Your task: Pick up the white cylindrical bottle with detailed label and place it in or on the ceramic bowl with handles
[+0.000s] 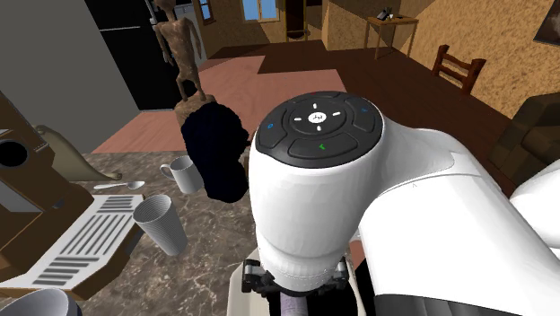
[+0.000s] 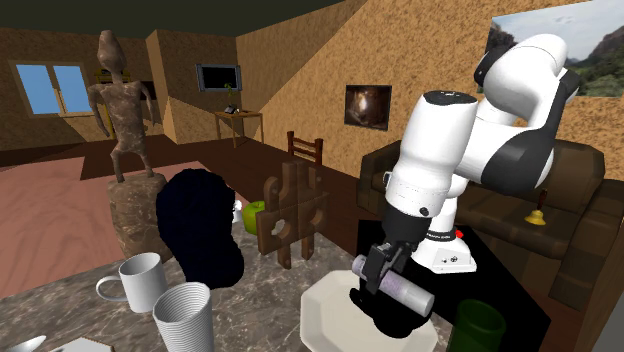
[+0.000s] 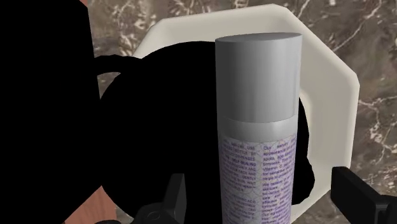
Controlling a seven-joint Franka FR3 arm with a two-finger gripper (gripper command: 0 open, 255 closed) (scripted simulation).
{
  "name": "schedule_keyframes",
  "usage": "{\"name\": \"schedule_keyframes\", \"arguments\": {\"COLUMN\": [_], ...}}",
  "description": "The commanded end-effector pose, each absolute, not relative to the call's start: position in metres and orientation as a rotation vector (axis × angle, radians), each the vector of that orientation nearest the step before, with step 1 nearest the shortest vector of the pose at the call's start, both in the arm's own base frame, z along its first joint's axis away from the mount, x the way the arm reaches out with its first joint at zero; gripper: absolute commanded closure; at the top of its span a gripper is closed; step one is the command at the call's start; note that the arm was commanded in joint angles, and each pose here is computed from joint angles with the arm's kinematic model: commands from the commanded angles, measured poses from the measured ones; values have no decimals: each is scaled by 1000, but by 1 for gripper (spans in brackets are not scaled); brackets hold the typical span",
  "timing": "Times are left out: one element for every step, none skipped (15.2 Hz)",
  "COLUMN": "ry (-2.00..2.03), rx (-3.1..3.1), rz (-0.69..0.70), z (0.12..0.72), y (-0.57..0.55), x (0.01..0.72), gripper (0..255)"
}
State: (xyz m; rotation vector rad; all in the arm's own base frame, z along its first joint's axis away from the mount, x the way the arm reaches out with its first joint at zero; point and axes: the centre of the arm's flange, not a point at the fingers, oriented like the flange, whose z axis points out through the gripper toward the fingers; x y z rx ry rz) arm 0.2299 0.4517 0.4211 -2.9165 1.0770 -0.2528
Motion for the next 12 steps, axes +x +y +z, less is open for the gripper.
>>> {"name": "schedule_keyframes", "arguments": {"ry": [1077, 1077, 1077, 1077, 1077, 1077, 1077, 1077, 1077, 1077, 1077, 1077], "rx": [-2917, -2917, -2917, -2917, -2917, -2917, -2917, -2917, -2917, -2917, -2917, -2917], "rz": [-253, -253, -253, -253, -253, -253, -253, -253, -253, -253, -253, -253], "z": [434, 447, 460, 470, 470, 470, 470, 470, 470, 470, 470, 470], "y": [452, 453, 453, 453, 453, 453, 453, 453, 453, 453, 453, 453], "x": [228, 226, 224, 222, 222, 222, 222, 222, 222, 222, 222, 222], "gripper": [0, 0, 0, 0, 0, 0, 0, 0, 0, 0, 0, 0]}}
